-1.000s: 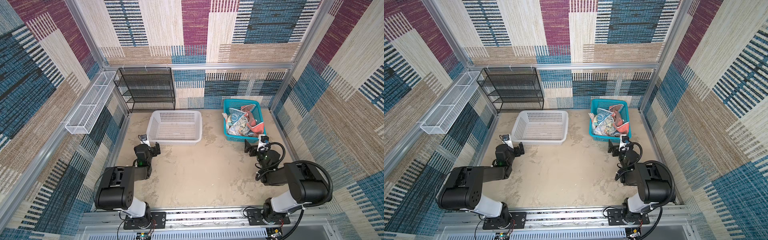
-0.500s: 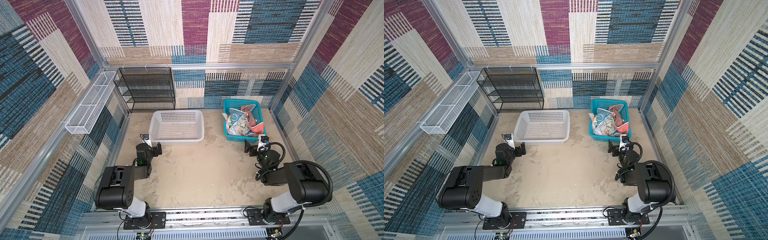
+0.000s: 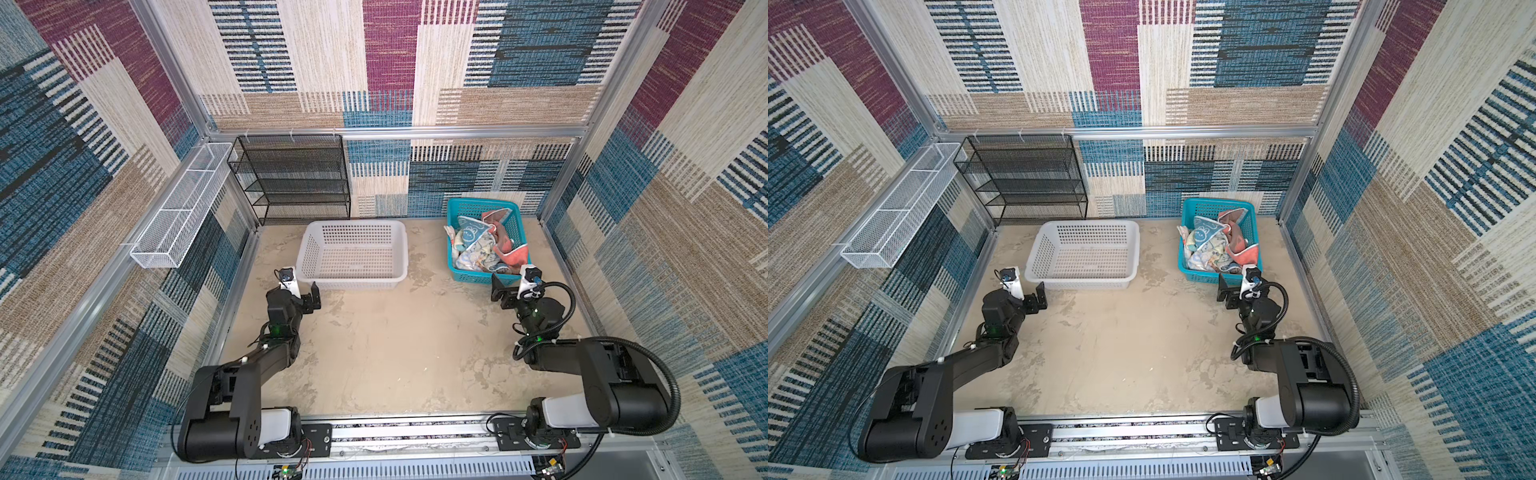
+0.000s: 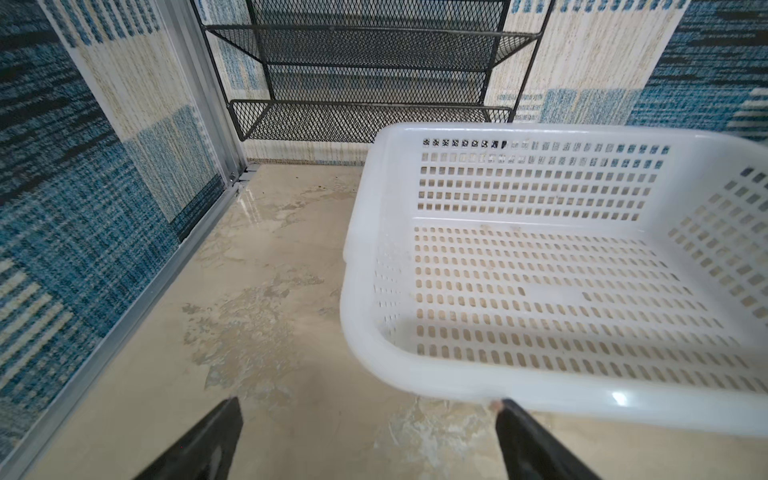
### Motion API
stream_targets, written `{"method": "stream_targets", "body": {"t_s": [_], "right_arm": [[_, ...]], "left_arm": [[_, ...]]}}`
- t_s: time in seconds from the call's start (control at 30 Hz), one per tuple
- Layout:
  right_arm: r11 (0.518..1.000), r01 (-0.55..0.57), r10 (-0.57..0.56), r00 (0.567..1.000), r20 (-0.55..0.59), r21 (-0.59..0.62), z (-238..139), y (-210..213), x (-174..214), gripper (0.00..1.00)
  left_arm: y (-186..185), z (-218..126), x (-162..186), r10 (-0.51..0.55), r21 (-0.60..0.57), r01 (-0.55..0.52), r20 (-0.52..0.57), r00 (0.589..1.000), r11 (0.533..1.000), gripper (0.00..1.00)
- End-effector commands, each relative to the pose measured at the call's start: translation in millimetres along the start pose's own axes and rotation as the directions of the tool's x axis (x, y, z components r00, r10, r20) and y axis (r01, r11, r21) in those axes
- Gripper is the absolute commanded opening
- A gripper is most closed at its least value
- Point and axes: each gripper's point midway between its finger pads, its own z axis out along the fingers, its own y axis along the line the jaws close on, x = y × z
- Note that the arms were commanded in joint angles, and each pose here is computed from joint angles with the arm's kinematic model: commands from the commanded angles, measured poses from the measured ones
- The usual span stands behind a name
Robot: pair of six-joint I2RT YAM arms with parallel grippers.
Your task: Fold and stack the towels
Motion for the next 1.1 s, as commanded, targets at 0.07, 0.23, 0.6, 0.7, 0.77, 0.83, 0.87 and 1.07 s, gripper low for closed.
{"method": "stream_targets", "body": {"t_s": [0.07, 0.23, 0.6, 0.7, 0.77, 0.83, 0.87, 1.07], "right_arm": [[0.994, -0.071, 0.079, 0.991, -0.11, 0.079, 6.5, -10.3, 6.1, 1.0], [0.988, -0.112, 0.127, 0.981, -0.144, 0.11, 12.4, -10.1, -9.9, 1.0], [0.97, -0.222, 0.241, 0.934, -0.264, 0.102, 26.6, 7.2, -25.2, 1.0], [0.964, -0.241, 0.264, 0.92, -0.29, 0.115, 29.4, 7.6, -24.9, 1.0], [0.964, -0.246, 0.267, 0.916, -0.301, 0.104, 31.2, 10.3, -26.0, 1.0], [0.963, -0.251, 0.269, 0.913, -0.308, 0.098, 33.6, 11.7, -26.7, 1.0], [0.964, -0.251, 0.267, 0.912, -0.311, 0.092, 35.1, 12.7, -26.8, 1.0], [0.963, -0.263, 0.267, 0.905, -0.331, 0.055, 43.9, 20.0, -25.6, 1.0]], "left_arm": [[12.1, -11.6, 9.7, -0.103, -0.094, 0.086, -0.193, 0.976, 0.992, 1.0], [-8.6, -25.7, -0.5, -0.115, -0.065, 0.104, -0.215, 0.97, 0.993, 0.99], [-163.6, -21.9, -33.5, 0.052, 0.218, 0.014, -0.295, 0.954, 0.976, 1.0], [-210.7, -14.0, -36.3, 0.095, 0.303, 0.01, -0.329, 0.94, 0.953, 1.0], [-236.0, -9.7, -37.1, 0.148, 0.326, -0.033, -0.335, 0.931, 0.945, 1.0], [-257.8, -0.4, -33.3, 0.195, 0.329, -0.068, -0.369, 0.909, 0.942, 1.0], [-265.5, 5.9, -28.3, 0.209, 0.323, -0.078, -0.394, 0.895, 0.943, 1.0], [-298.4, 32.6, -12.0, 0.265, 0.308, -0.122, -0.484, 0.834, 0.944, 1.0]]}}
